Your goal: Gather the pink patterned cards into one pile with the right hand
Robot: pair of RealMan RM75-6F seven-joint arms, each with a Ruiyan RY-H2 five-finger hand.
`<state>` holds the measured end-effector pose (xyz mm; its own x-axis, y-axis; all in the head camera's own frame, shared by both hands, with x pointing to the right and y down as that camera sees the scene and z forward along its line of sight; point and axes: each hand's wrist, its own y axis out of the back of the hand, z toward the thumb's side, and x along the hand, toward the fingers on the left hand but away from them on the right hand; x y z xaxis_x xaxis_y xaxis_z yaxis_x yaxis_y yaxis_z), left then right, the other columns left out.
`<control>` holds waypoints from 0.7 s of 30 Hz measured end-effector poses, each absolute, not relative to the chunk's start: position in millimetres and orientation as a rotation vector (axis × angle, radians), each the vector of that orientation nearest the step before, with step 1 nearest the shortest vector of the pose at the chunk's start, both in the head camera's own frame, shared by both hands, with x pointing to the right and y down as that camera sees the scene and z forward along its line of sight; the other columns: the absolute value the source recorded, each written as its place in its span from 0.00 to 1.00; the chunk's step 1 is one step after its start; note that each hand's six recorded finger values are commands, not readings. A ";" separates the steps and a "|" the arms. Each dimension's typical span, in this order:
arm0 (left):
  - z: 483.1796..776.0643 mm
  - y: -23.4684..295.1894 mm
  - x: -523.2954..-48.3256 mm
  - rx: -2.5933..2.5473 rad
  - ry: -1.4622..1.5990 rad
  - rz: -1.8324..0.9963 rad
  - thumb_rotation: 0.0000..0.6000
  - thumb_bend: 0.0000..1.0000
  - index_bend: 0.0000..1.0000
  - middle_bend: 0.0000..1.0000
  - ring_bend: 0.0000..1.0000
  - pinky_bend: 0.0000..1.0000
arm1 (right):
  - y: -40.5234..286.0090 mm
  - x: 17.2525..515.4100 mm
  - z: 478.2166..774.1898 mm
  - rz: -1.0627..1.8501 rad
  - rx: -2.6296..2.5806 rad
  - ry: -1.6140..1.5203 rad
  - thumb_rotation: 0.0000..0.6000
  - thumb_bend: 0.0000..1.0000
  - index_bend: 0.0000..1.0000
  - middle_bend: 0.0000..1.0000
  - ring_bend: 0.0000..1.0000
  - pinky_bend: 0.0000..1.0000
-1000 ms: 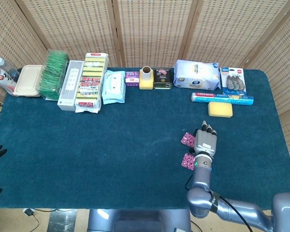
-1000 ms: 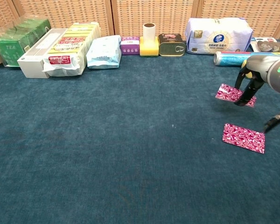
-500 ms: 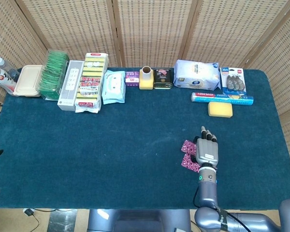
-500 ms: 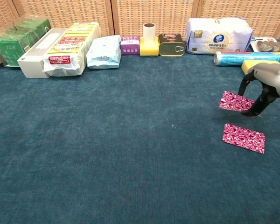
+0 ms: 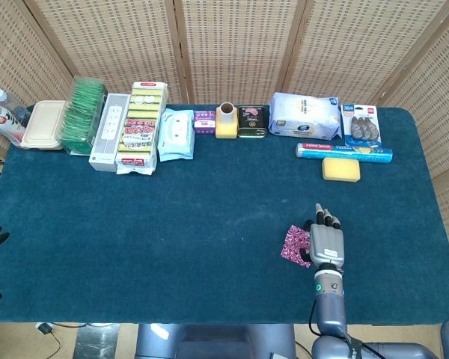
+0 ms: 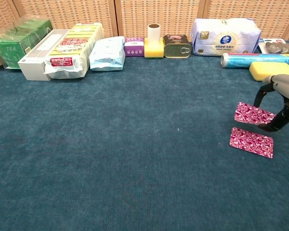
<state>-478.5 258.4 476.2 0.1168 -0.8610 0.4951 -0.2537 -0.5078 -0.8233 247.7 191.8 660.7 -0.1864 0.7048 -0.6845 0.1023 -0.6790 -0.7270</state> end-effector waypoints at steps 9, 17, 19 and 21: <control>477.6 258.8 -477.1 -1.841 1.072 -1.414 1.00 0.08 0.00 0.00 0.00 0.04 | 202.9 260.3 667.9 1.973 -1.653 -0.904 1.00 0.36 0.37 0.02 0.00 0.09; 479.0 257.7 -477.3 -1.840 1.071 -1.423 1.00 0.08 0.00 0.00 0.00 0.04 | 215.1 258.4 674.3 1.974 -1.666 -0.850 1.00 0.36 0.37 0.02 0.00 0.09; 479.1 257.6 -477.3 -1.839 1.071 -1.423 1.00 0.07 0.00 0.00 0.00 0.04 | 217.8 255.8 674.8 1.965 -1.674 -0.841 1.00 0.36 0.37 0.02 0.00 0.09; 479.2 257.6 -477.2 -1.840 1.070 -1.423 1.00 0.07 0.00 0.00 0.00 0.04 | 219.8 254.0 675.7 1.962 -1.679 -0.833 0.99 0.36 0.37 0.02 0.00 0.09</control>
<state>-477.2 257.6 479.2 0.1120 -0.8565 0.5039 -0.2463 -0.5152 -0.8209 254.0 219.8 675.7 -0.1784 0.6631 -0.7269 0.0621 -0.7297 -0.6809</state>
